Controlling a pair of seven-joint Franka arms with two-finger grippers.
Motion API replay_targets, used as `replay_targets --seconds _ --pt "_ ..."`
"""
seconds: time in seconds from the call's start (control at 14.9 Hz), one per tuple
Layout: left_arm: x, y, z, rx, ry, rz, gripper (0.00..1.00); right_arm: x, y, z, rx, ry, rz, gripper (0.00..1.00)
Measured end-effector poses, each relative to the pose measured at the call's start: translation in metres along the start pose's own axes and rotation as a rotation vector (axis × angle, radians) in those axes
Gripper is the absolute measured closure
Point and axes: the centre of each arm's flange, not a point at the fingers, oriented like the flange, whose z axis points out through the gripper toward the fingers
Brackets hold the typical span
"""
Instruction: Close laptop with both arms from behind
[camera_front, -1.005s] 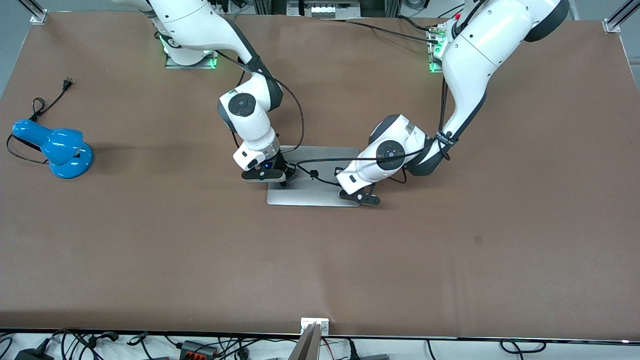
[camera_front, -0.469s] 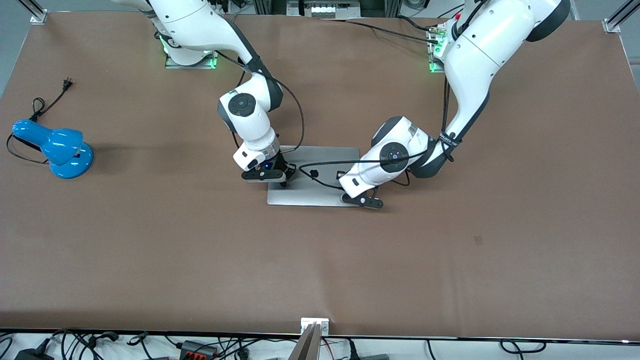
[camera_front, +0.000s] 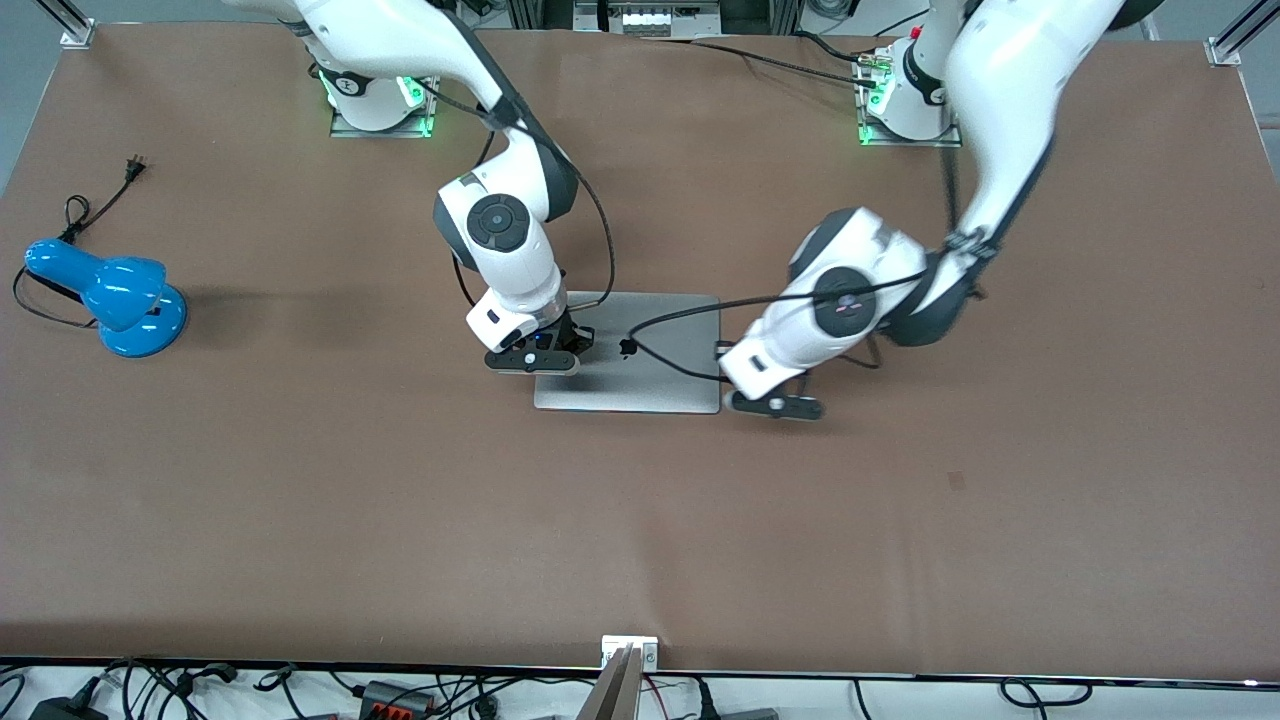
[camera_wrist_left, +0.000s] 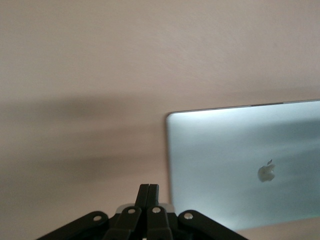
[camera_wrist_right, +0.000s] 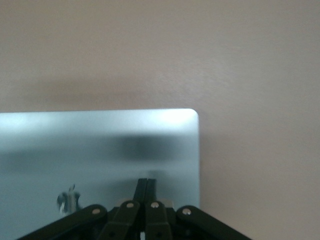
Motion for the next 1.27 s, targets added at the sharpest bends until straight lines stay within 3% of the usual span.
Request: replay_targets --seconds 0.4,0.6,0.8,1.0,1.14,1.21,1.27 --pt "-0.024 -0.06 -0.089 0.039 0.086 -0.001 0.98 0.012 0.029 -0.101 -0.138 -0.201 -0.064 0.99" --pt "-0.042 -0.084 -0.132 0.073 0.128 -0.029 0.98 0.023 0.07 -0.148 -0.139 -0.244 -0.105 0.79" --pt "-0.068 -0.101 -0.179 0.141 0.121 -0.048 0.99 0.03 0.117 -0.198 -0.125 -0.273 -0.137 0.48" --pt "-0.092 -0.13 -0.238 0.129 0.091 -0.038 0.99 0.033 0.179 -0.249 -0.101 -0.304 -0.172 0.2" --pt "-0.105 -0.156 -0.274 0.135 0.078 -0.056 0.86 0.035 0.231 -0.282 -0.076 -0.306 -0.184 0.02" --pt "-0.107 -0.167 -0.283 0.136 0.075 -0.07 0.79 0.035 0.257 -0.298 -0.063 -0.301 -0.18 0.0" --pt "-0.107 -0.175 -0.287 0.134 0.073 -0.083 0.79 0.034 0.283 -0.312 -0.051 -0.29 -0.166 0.0"
